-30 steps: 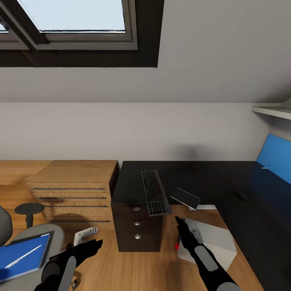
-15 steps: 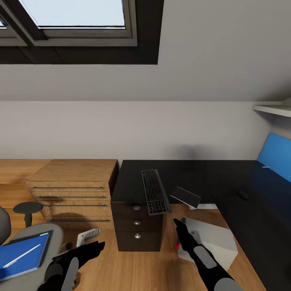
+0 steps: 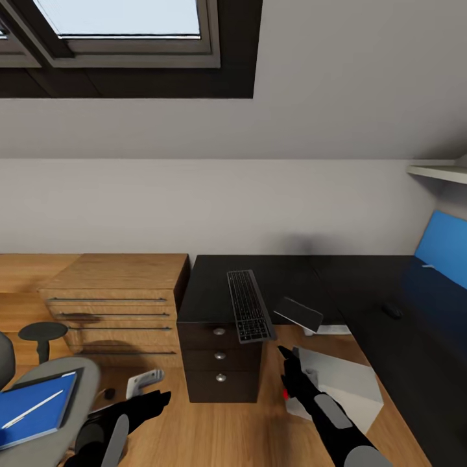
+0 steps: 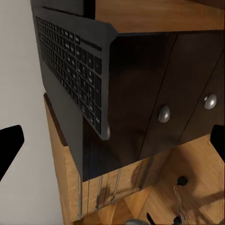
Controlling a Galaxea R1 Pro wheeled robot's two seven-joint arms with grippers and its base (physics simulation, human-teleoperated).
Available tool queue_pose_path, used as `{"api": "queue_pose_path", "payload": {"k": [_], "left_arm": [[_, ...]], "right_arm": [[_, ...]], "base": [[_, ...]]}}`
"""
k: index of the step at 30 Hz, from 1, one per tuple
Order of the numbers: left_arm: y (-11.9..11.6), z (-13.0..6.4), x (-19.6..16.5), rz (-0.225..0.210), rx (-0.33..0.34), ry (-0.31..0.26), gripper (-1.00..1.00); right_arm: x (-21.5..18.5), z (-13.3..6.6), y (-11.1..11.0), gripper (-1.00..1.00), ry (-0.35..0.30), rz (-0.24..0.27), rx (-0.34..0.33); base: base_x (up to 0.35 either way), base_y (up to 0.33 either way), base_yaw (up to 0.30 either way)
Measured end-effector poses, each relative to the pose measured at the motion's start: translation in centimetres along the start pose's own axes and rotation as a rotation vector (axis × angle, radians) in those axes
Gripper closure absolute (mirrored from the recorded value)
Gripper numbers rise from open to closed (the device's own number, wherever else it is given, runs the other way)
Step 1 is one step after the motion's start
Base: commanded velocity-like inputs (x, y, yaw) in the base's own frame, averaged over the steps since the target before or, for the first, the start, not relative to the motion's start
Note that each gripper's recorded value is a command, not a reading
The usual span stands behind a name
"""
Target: In the bedroom, organize the workspace by keeping the computer under the desk, ensuring the monitor is on the desk, placing the keyboard on the desk next to the monitor, placing the mouse on the desk next to the keyboard, moving the folder from the swivel chair onto the desk next to the mouse, stacking the notebook on top of the folder with the pen on top of the notebook, and positioning the swivel chair next to the desk.
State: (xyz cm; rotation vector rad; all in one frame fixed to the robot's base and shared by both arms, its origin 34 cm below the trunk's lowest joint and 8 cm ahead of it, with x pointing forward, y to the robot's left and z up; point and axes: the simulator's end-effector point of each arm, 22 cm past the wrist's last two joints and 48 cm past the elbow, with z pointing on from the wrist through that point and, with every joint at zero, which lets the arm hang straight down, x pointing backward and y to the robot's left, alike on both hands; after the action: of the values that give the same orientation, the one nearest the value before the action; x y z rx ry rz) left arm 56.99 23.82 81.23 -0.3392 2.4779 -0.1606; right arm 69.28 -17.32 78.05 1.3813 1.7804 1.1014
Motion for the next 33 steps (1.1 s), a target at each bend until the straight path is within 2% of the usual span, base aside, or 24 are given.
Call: {"api": "queue_pose_path", "payload": {"k": [1,2,6,33], "left_arm": [[0.0,0.2,0.2,0.0,0.0,0.004,-1.0],[0.0,0.3,0.3,0.0,0.0,0.005,-1.0],[0.1,0.8,0.6,0.0,-0.001,0.006,-1.0],[0.8,4.5,3.7,0.017,-0.019,0.03,-1.0]], "right_arm": [[-0.9,0.1,-0.5,-1.0,-0.045,-0.011,0.018],[-1.2,0.1,-0.6,-1.0,-0.056,-0.014,0.022],[-1.4,0.4,-1.1,-1.0,-0.069,-0.018,0.026],[-1.4,2.4,-4.2,-1.0,-0.065,-0.021,0.023]], "base": [[0.0,0.0,0.0],[0.0,0.0,0.0],[0.0,0.0,0.0],[0.0,0.0,0.0]]}}
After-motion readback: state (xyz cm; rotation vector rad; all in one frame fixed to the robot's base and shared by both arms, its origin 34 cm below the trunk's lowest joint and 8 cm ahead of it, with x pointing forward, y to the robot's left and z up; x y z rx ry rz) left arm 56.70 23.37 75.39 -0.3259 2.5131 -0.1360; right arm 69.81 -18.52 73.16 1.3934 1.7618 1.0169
